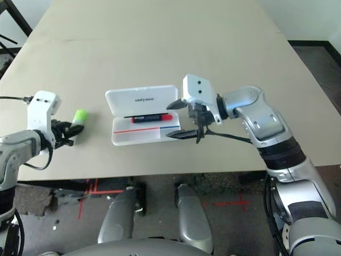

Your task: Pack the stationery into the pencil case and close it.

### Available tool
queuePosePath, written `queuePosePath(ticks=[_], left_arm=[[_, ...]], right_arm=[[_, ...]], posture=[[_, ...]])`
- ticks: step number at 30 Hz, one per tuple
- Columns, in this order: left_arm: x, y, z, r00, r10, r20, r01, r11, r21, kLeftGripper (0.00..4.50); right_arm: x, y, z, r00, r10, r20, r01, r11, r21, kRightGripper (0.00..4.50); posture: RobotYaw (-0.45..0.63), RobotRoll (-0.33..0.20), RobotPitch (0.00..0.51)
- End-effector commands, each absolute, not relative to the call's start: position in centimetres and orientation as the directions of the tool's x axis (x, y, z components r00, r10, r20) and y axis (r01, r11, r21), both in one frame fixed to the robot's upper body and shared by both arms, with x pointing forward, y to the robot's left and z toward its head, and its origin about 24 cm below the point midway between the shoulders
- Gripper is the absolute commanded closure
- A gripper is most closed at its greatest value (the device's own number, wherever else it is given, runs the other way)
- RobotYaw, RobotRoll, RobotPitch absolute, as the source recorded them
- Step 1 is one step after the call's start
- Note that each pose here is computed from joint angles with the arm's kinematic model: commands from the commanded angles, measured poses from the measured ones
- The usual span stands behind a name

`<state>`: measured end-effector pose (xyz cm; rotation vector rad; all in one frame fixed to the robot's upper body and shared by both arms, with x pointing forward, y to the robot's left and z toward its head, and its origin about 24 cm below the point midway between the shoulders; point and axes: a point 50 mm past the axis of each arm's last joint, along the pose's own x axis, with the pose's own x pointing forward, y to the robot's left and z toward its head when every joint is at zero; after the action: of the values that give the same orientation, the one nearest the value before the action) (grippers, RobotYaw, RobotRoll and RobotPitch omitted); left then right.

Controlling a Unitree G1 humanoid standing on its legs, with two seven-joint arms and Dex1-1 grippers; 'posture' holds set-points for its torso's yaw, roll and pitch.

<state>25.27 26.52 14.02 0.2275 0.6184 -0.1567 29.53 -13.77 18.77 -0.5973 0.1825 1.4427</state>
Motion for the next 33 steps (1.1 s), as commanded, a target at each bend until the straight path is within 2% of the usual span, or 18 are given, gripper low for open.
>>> queuePosePath(ticks=[1, 5, 7, 10, 14, 26, 33], left_arm=[[24.7, 27.8, 14.2, 0.785, -0.068, -0.616, 0.217, 0.961, 0.171, 3.41], [24.0, 28.7, 14.8, 0.790, -0.118, -0.602, 0.305, 0.927, 0.219, 3.41], [23.4, 28.0, 15.5, 0.778, -0.255, -0.574, 0.443, 0.871, 0.213, 3.41], [21.8, 26.7, 15.8, 0.674, -0.411, -0.614, 0.616, 0.771, 0.160, 3.41], [21.3, 25.1, 16.4, 0.604, -0.503, -0.618, 0.721, 0.675, 0.155, 3.41], [22.6, 20.1, 18.7, 0.482, -0.641, -0.598, 0.871, 0.427, 0.244, 3.41], [23.3, 17.6, 18.4, 0.396, -0.691, -0.605, 0.918, 0.307, 0.251, 3.41]], right_arm=[[29.6, -14.3, 18.4, 0.158, 0.865, -0.476, -0.964, 0.030, -0.264, 0.00], [29.6, -14.5, 18.3, 0.165, 0.862, -0.480, -0.964, 0.037, -0.265, 0.00], [29.7, -14.6, 18.2, 0.172, 0.859, -0.482, -0.963, 0.042, -0.267, 0.00], [30.0, -14.9, 18.0, 0.185, 0.851, -0.491, -0.960, 0.049, -0.277, 0.00], [30.3, -15.1, 17.7, 0.194, 0.845, -0.499, -0.959, 0.055, -0.279, 0.00], [30.6, -16.1, 17.0, 0.211, 0.821, -0.530, -0.960, 0.073, -0.269, 0.00], [30.4, -16.5, 16.8, 0.223, 0.812, -0.539, -0.959, 0.085, -0.270, 0.00]], posture=[[0.01, 0.000, 0.215], [0.01, 0.000, 0.214], [0.02, 0.000, 0.213], [0.02, 0.000, 0.211], [0.02, 0.000, 0.209], [0.01, 0.000, 0.202], [0.00, 0.000, 0.200]])
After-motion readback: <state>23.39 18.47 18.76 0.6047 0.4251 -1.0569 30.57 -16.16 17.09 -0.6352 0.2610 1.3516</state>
